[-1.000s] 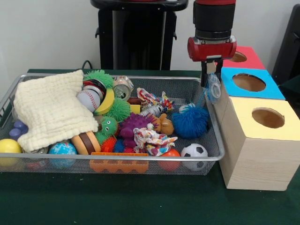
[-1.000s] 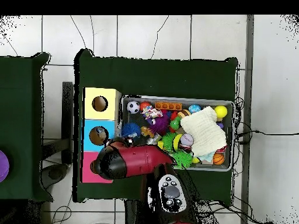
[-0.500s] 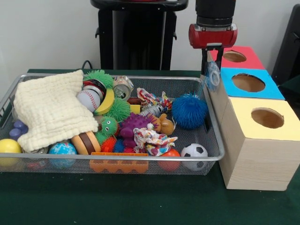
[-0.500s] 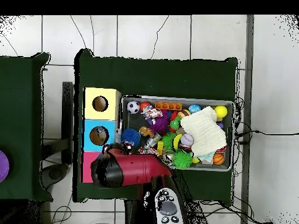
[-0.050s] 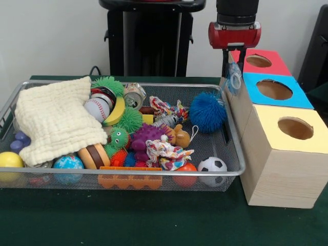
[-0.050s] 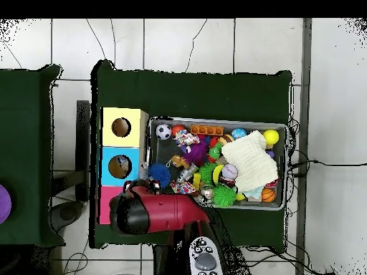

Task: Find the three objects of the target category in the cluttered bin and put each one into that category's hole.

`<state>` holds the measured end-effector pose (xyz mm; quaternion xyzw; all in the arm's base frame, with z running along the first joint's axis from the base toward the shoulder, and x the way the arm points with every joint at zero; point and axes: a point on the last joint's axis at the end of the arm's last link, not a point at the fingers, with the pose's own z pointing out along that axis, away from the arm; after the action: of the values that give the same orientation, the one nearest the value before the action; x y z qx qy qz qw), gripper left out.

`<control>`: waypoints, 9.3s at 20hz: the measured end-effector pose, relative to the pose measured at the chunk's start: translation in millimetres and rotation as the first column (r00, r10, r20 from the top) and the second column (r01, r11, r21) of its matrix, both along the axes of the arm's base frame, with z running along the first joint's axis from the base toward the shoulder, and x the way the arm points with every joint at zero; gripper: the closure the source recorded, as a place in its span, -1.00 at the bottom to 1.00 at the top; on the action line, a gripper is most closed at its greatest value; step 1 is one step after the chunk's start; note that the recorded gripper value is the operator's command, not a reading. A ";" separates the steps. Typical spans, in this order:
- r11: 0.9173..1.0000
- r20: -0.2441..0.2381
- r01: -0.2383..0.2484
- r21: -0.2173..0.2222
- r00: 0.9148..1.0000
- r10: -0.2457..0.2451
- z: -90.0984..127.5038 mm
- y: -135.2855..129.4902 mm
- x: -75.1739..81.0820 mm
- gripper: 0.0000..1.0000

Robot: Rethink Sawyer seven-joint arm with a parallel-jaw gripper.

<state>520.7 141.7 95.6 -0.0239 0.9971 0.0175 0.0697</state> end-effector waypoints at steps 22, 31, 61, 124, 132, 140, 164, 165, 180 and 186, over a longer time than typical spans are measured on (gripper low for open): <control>0.997 -0.149 0.083 0.007 0.986 -0.081 46.8 -30.0 4.0 1.00; 0.995 -0.264 0.101 -0.002 0.960 -0.097 73.9 -43.8 1.3 1.00; 0.964 -0.217 0.263 0.039 0.944 -0.249 84.4 -146.1 39.4 1.00; 0.997 0.116 -0.067 -0.034 0.991 0.070 -55.4 -41.4 78.0 -1.00; 0.997 0.114 -0.065 -0.033 0.991 0.069 -56.2 -42.3 77.3 -1.00; 0.999 0.151 -0.029 -0.034 0.988 0.034 -18.8 -46.1 88.5 -1.00; 0.999 0.141 -0.004 -0.050 0.990 0.011 36.5 -5.9 99.6 -1.00; 0.999 0.143 -0.004 -0.051 0.990 0.012 32.4 -5.9 99.0 -1.00; 0.997 0.215 0.000 -0.072 0.976 0.015 -15.6 -10.1 94.3 -1.00; 0.997 0.247 0.002 -0.075 0.969 0.017 -18.0 -11.0 92.1 -1.00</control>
<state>612.8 130.7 77.7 -0.0323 0.9805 -0.0228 0.1926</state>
